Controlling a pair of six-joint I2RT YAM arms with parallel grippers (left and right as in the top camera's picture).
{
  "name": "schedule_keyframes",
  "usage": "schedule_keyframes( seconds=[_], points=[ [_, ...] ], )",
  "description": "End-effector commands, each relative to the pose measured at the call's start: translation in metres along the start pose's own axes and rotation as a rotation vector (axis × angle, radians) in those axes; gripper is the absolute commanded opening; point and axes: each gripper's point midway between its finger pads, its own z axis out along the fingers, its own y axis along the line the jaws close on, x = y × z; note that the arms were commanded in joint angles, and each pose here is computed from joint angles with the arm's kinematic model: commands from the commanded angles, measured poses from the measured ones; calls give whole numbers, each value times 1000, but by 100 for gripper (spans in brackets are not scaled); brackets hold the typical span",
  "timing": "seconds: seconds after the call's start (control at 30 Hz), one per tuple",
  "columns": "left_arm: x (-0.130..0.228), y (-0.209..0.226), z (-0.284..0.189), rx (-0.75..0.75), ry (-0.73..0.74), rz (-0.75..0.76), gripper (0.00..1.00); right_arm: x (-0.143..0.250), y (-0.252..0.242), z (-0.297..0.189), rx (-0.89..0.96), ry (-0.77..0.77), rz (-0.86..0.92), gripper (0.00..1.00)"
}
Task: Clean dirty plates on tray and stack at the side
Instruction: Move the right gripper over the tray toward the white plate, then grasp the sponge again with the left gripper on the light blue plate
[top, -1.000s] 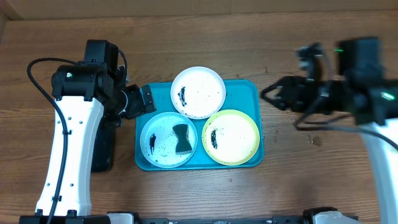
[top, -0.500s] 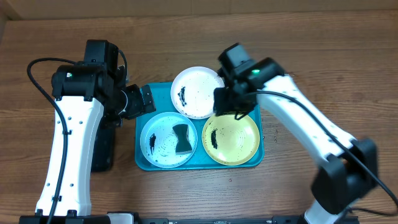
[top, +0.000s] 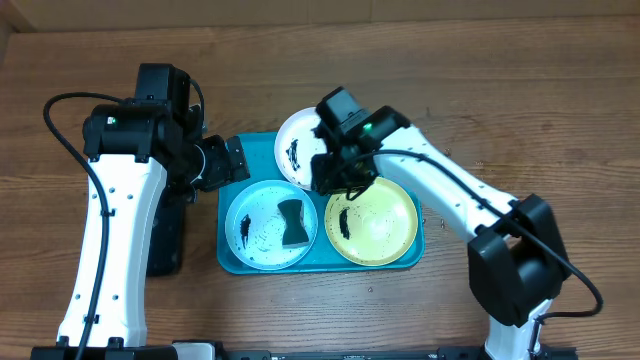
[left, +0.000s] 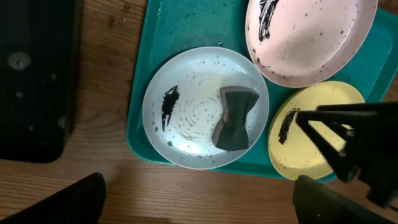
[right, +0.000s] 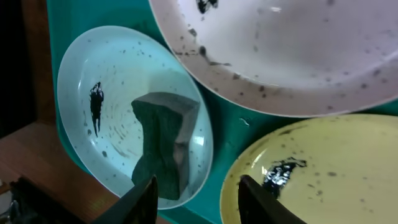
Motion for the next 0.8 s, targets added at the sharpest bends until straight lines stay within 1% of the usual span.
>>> schedule_keyframes(
  seconds=[0.0, 0.23, 0.5, 0.77],
  points=[
    [0, -2, 1, 11, 6, -7, 96, -1, 8, 19, 11, 12, -40, 42],
    [0, -2, 1, 10, 5, -7, 96, 0, 5, 39, 49, 28, -53, 42],
    [0, -2, 1, 11, 5, -7, 96, -2, 4, 44, 45, 18, -113, 42],
    [0, -2, 1, 11, 5, -7, 97, 2, -3, 58, 43, 15, -114, 41]
  ],
)
